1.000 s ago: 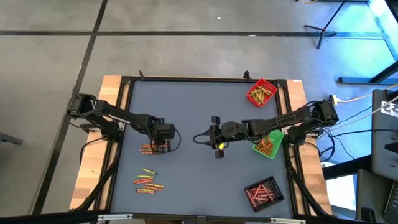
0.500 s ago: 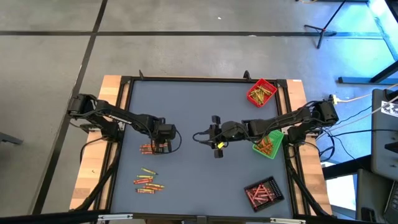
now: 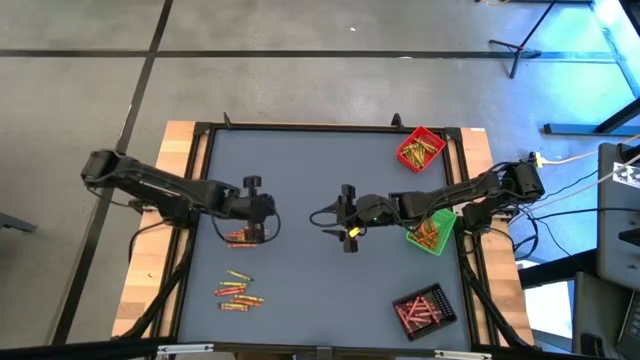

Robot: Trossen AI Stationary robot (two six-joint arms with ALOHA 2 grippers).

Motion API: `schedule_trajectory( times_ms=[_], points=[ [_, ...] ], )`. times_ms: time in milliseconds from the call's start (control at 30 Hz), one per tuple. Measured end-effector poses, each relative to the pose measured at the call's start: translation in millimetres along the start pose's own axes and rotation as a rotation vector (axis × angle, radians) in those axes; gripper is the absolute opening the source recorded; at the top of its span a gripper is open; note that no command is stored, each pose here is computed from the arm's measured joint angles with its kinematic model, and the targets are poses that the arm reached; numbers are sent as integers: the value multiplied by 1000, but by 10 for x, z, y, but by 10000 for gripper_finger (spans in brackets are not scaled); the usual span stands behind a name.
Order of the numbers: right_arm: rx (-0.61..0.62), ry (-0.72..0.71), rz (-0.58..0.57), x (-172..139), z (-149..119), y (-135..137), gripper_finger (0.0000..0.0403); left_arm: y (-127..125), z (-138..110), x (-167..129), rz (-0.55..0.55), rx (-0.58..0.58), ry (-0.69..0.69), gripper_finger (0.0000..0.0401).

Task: Sort crayons
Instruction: Put the green crayon into the red bin

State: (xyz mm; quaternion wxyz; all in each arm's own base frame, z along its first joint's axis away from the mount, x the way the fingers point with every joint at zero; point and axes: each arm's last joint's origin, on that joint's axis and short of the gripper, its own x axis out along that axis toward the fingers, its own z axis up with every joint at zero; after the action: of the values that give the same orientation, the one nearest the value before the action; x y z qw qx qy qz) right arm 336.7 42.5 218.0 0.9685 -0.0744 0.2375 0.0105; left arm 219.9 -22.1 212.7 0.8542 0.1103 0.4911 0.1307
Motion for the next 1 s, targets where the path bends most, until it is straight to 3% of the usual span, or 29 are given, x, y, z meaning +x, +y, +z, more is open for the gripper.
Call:
schedule_trajectory(
  times_ms=[200,433,700,1000],
  points=[
    [-14,-25,-5,0,25,-3,270,-47,111,-159,9,31,-242,5],
    [-7,-122,-14,-7,119,-12,260,-143,212,-92,-5,75,-478,6],
    [0,-239,-5,70,176,0,244,-204,347,-109,-100,108,-833,6],
    [-30,-410,65,130,258,34,232,-274,386,9,-111,140,-853,7]
  ],
)
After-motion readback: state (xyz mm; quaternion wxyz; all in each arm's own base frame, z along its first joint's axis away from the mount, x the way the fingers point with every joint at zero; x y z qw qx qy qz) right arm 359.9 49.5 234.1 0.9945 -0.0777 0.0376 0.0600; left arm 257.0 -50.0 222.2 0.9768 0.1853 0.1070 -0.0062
